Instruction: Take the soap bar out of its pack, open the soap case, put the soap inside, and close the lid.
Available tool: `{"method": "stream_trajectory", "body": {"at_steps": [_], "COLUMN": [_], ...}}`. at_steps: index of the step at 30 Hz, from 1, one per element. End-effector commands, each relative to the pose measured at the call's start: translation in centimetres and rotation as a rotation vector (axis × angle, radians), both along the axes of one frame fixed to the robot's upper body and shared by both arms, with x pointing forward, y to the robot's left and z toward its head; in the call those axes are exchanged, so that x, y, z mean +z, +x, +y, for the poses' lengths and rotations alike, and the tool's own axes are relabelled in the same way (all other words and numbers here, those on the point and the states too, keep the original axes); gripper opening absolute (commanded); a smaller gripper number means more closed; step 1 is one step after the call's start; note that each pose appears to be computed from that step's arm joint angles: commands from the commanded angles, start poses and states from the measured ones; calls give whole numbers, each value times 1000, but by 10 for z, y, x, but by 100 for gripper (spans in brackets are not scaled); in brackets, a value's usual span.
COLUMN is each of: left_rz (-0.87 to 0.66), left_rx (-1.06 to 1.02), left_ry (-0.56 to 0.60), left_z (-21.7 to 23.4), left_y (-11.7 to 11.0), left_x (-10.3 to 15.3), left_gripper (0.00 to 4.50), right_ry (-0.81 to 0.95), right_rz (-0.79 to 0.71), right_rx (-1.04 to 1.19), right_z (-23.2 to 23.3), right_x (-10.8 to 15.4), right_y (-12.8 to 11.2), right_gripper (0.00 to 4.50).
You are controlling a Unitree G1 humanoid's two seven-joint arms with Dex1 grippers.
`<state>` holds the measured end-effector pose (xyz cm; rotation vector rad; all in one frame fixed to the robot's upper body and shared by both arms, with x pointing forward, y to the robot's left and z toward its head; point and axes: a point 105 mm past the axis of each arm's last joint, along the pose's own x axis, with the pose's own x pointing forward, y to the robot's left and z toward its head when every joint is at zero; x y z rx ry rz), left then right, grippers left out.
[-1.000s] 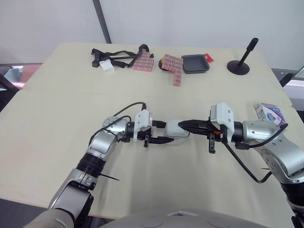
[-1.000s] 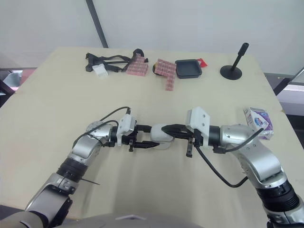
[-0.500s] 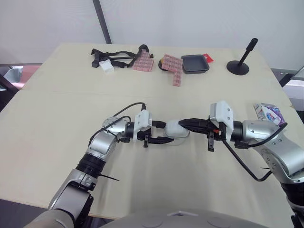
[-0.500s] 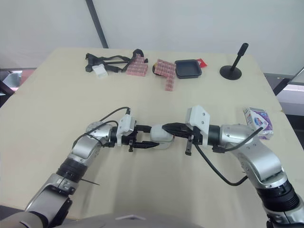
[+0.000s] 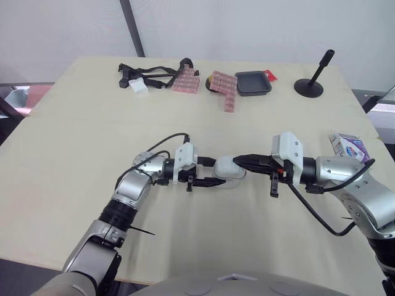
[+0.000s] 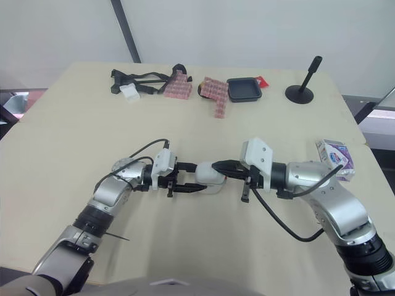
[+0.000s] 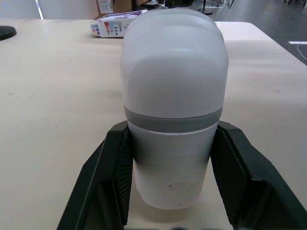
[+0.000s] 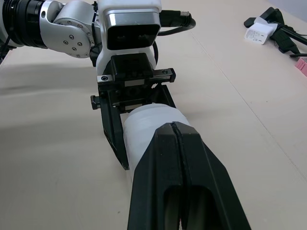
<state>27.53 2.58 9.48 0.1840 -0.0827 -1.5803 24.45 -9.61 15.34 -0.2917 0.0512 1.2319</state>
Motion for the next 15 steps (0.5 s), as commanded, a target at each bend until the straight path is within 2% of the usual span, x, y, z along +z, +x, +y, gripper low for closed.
{"method": "stream_trajectory", "body": {"at_steps": [1, 3, 6, 11, 15], "left_rz": [-50, -50, -36, -28, -20], "left_rx": [11, 16, 31, 37, 40], "left_ry": [-55, -58, -66, -59, -53], "left_z": [2, 3, 5, 7, 8], "left_y": [1, 1, 3, 4, 5], "left_x": [18, 18, 19, 18, 18], "left_gripper": [183, 183, 183, 183, 183], "right_ry": [-10, 40, 42, 76, 27], "right_rz": [87, 69, 20, -13, -45], "right_rx": [-73, -99, -112, -111, -120], "right_z": [-12, -18, -29, -41, -48], "right_x": [-16, -5, 0, 1, -12], "right_y": [10, 16, 20, 15, 10], "right_gripper": [2, 2, 78, 247, 377]}}
